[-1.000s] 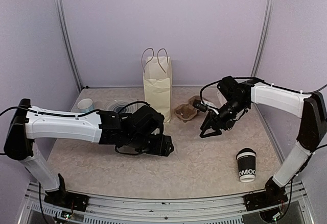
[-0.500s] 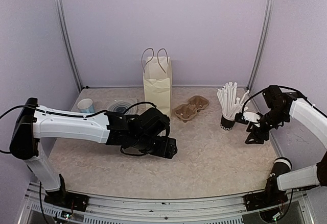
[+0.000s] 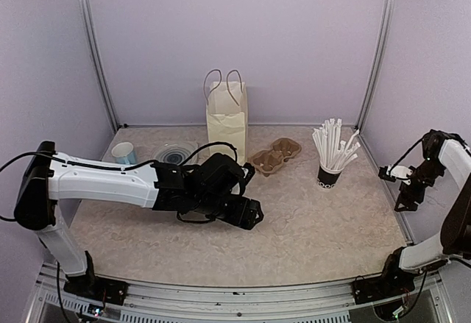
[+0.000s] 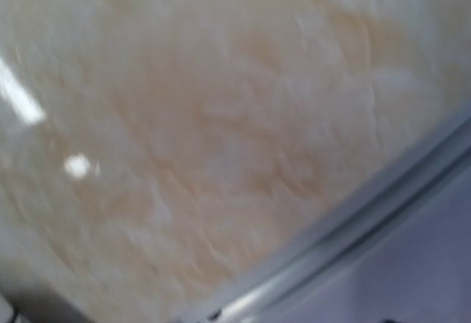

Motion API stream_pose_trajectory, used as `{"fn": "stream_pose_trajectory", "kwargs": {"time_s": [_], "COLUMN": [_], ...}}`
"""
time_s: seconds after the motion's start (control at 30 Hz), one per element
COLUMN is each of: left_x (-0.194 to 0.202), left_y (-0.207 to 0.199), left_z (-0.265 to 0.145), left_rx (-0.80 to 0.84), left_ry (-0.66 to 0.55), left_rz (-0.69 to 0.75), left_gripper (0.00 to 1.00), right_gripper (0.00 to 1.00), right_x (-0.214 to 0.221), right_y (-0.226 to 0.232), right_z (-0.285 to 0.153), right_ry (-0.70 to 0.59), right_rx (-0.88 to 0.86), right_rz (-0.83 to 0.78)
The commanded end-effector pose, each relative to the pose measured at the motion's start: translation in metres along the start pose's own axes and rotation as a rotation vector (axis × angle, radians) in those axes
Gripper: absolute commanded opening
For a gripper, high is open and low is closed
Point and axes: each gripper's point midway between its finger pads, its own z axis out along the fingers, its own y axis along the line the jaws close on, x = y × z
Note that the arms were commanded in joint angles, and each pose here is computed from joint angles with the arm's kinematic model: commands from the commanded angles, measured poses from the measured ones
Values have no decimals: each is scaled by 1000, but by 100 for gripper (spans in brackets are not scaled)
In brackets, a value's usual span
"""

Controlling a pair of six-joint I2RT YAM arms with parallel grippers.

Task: Pack the takeout coffee

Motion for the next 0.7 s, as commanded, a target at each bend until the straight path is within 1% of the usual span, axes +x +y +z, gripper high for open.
{"fn": "stream_pose_trajectory", "kwargs": {"time_s": [0.0,0.1,0.2,0.33,0.4,0.47,0.67], "left_x": [-4,-8,-10,-14,-15,-18,-29], "left_y": [-15,-13,-8,3,9,15,23], "left_z": [-2,-4,-4,-7,-8,-9,-9], "left_rx": [85,95,97,98,103,106,113], "left_ry": [-42,-49,-47,-51,-45,-47,-65], "left_rz": [83,89,95,111,111,106,87], "left_gripper": [82,82,82,82,82,82,82], "right_gripper": [90,98,99,100,99,100,99], "right_x": [28,32,55,71,78,83,82], "right_y": [29,43,60,72,69,59,34], "right_z": [-18,-22,-12,2,9,17,30], "right_ry": [69,78,180,243,285,322,336], "right_rx": [-124,-153,-224,-242,-212,-163,-45], "right_rz": [-292,-363,-427,-492,-507,-481,-445]}}
